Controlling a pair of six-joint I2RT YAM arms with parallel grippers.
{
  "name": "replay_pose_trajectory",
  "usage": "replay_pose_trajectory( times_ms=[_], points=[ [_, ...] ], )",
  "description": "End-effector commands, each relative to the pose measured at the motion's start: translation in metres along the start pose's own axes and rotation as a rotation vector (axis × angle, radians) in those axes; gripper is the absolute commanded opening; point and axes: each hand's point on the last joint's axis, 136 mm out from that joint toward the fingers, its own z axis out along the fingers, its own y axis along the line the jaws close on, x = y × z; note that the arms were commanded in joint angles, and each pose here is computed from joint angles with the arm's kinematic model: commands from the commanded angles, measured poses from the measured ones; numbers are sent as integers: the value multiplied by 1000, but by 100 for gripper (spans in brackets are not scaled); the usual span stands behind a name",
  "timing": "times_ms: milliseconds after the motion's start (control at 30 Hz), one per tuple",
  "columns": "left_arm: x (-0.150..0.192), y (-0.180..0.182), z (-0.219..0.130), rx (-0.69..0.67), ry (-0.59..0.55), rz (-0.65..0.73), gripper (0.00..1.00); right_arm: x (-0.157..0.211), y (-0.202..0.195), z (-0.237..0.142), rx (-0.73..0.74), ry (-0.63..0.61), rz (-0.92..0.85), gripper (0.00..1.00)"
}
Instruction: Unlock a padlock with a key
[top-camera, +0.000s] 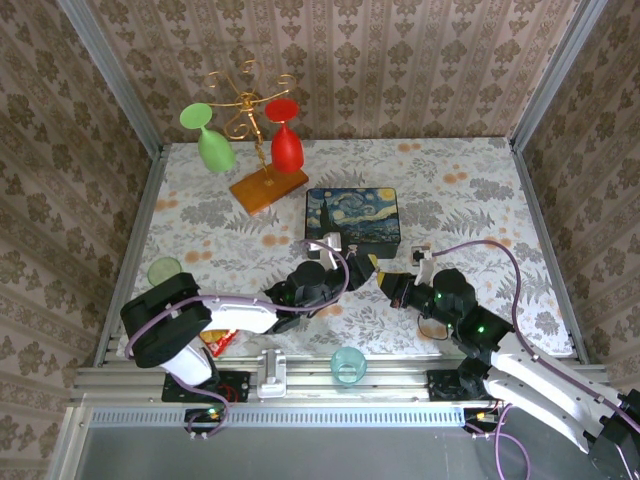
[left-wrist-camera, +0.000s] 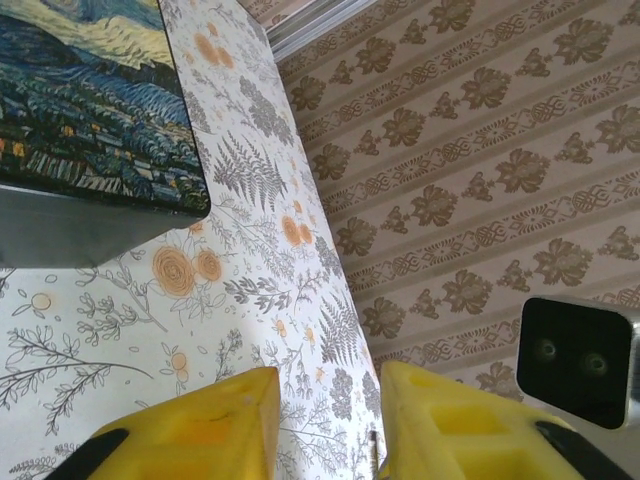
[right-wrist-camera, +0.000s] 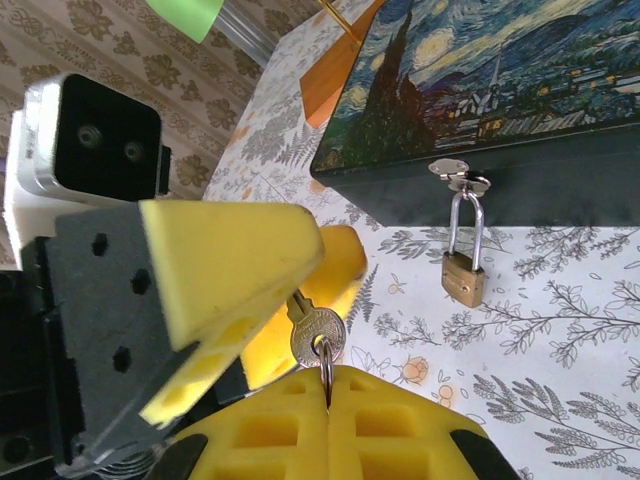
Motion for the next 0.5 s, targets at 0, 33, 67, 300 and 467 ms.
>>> replay_pose_trajectory(
  times_ms=[0,33,67,300,467],
  points=[
    [-11,-26,2,73,-12,27,30,1,-7,-1,22,-18,12,0],
    [-11,-26,3,74,-8,26,28,1,-6,-1,21,-20,11,0],
    [-9,-26,3,76,-8,20,26,0,-6,-1,21,-20,11,0],
    [-6,-23,6,73,13,10,19,1,-4,-1,11,-15,9,0],
    [-7,-26,5,73,20,45,0,2,-6,-1,18,-12,6,0]
  ],
)
